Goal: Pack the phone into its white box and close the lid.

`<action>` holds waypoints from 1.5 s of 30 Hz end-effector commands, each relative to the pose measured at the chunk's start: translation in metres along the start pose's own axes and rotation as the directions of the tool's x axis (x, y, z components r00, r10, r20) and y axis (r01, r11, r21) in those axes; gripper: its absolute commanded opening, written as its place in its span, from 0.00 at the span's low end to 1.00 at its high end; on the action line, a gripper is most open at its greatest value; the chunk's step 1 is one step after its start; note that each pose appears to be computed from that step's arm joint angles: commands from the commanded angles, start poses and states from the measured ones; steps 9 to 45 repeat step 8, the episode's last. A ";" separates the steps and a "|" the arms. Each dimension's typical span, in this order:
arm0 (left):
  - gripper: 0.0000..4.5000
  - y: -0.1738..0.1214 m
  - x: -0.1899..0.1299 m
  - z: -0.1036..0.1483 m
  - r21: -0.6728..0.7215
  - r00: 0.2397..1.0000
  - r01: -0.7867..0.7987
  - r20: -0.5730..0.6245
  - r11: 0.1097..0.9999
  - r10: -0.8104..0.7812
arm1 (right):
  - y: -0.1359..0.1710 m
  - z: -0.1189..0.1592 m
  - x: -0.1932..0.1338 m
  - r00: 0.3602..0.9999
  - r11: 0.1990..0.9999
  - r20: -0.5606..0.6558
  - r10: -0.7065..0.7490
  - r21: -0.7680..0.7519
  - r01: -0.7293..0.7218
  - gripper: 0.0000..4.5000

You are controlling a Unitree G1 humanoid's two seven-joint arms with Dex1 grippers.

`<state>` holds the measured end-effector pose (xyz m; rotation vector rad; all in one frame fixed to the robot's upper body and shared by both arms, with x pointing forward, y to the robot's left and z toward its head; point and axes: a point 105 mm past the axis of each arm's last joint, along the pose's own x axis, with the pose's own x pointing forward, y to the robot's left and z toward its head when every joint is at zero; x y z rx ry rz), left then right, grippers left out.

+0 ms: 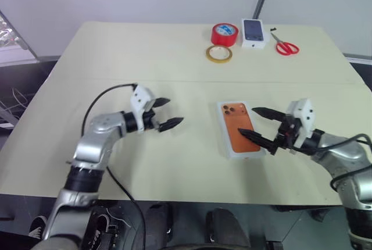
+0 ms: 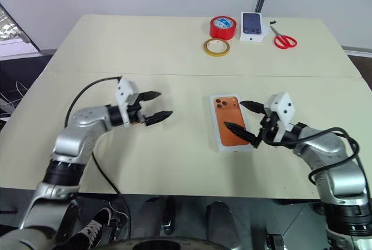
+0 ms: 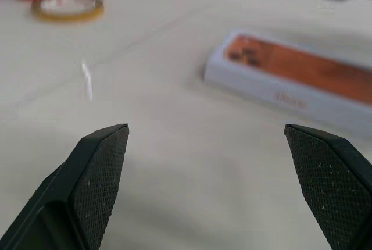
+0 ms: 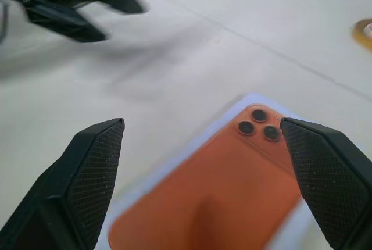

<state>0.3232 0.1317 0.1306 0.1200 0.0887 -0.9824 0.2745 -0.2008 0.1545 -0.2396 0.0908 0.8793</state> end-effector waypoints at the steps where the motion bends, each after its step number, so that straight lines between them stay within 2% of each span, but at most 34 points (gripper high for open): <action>1: 1.00 0.008 -0.023 0.013 0.025 0.997 -0.070 0.025 0.997 0.069 | -0.010 0.004 -0.012 1.000 0.998 -0.014 0.002 -0.058 -0.003 0.99; 5: 1.00 0.019 -0.052 -0.001 0.023 0.987 -0.156 -0.031 0.987 0.157 | -0.022 0.009 -0.015 1.000 0.997 -0.008 -0.020 -0.071 0.019 0.99; 8: 1.00 0.028 -0.069 -0.010 0.017 0.977 -0.203 -0.060 0.979 0.204 | -0.026 0.001 -0.015 0.999 0.995 -0.039 -0.015 -0.097 0.011 0.99; 45: 1.00 0.028 -0.069 -0.010 0.017 0.977 -0.203 -0.060 0.979 0.204 | -0.026 0.001 -0.015 0.999 0.995 -0.039 -0.015 -0.097 0.011 0.99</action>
